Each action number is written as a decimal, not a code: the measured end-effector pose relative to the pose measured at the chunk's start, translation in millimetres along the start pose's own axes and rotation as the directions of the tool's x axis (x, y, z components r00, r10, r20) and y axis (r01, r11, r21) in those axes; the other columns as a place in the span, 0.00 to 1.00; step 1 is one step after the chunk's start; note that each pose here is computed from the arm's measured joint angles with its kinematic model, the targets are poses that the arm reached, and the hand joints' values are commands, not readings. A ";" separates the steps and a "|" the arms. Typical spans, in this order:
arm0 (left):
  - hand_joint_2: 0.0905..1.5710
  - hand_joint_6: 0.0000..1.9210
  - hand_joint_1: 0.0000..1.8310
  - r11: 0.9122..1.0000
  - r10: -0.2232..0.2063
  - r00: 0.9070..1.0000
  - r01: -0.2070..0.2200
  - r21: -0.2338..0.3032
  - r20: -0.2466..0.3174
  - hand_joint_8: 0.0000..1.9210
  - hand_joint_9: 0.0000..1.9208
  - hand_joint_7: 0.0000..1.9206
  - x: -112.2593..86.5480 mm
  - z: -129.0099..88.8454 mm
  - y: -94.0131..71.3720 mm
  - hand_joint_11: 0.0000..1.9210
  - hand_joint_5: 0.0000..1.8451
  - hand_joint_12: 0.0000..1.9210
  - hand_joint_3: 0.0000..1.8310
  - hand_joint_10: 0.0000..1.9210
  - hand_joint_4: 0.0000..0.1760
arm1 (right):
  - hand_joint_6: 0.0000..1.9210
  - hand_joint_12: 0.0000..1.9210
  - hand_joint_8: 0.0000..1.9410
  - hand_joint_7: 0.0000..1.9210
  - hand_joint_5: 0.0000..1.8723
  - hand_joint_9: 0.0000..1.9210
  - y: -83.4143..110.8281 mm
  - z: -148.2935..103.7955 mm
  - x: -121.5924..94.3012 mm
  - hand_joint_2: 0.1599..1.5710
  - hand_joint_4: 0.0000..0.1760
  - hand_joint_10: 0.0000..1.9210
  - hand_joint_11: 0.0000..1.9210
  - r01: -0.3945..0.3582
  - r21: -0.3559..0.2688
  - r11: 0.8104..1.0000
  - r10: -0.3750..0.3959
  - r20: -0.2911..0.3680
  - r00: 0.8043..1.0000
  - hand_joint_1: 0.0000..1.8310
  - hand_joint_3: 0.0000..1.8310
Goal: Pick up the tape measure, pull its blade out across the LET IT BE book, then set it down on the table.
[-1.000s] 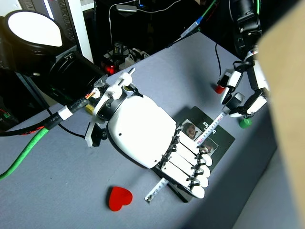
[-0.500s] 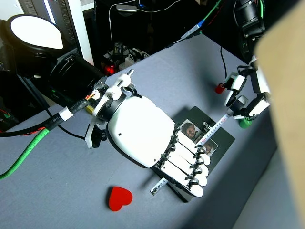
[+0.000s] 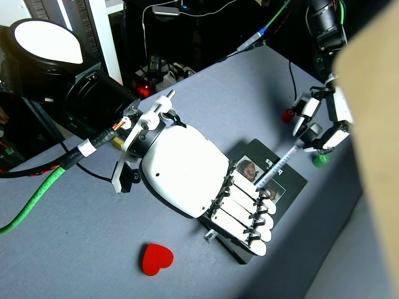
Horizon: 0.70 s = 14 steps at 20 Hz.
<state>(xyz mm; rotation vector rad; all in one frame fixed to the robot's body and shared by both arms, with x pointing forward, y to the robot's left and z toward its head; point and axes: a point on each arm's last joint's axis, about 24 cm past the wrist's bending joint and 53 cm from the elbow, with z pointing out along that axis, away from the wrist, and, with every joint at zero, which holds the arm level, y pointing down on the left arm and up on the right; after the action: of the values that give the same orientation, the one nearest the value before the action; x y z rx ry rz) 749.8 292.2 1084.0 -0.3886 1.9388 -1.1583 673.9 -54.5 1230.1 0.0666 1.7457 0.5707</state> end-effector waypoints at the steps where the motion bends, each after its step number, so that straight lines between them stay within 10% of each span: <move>1: 0.67 0.40 0.76 1.000 0.003 1.000 -0.003 0.002 0.006 0.45 0.54 0.53 -3.8 -0.5 0.1 0.54 0.53 0.48 0.00 0.59 0.00 | 0.00 0.04 0.00 0.02 0.01 0.00 0.0 0.0 0.0 0.66 0.00 0.00 0.03 0.000 0.000 1.000 0.000 0.000 1.000 0.10 0.00; 14: 0.67 0.42 0.76 0.999 0.025 0.998 -0.024 0.030 -0.053 0.43 0.53 0.55 4.3 -1.3 7.7 0.54 0.50 0.48 0.00 0.60 0.00 | 0.00 0.13 0.00 0.03 0.03 0.01 1.3 0.0 0.2 0.64 0.00 0.00 0.00 0.002 -0.005 1.000 -0.002 -0.001 1.000 0.14 0.00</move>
<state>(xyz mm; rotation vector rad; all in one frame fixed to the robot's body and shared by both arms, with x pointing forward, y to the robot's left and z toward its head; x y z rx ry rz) 747.2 294.4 1075.8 -0.3203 1.9652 -1.1908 673.5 -53.3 1230.4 0.0610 1.7446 0.5735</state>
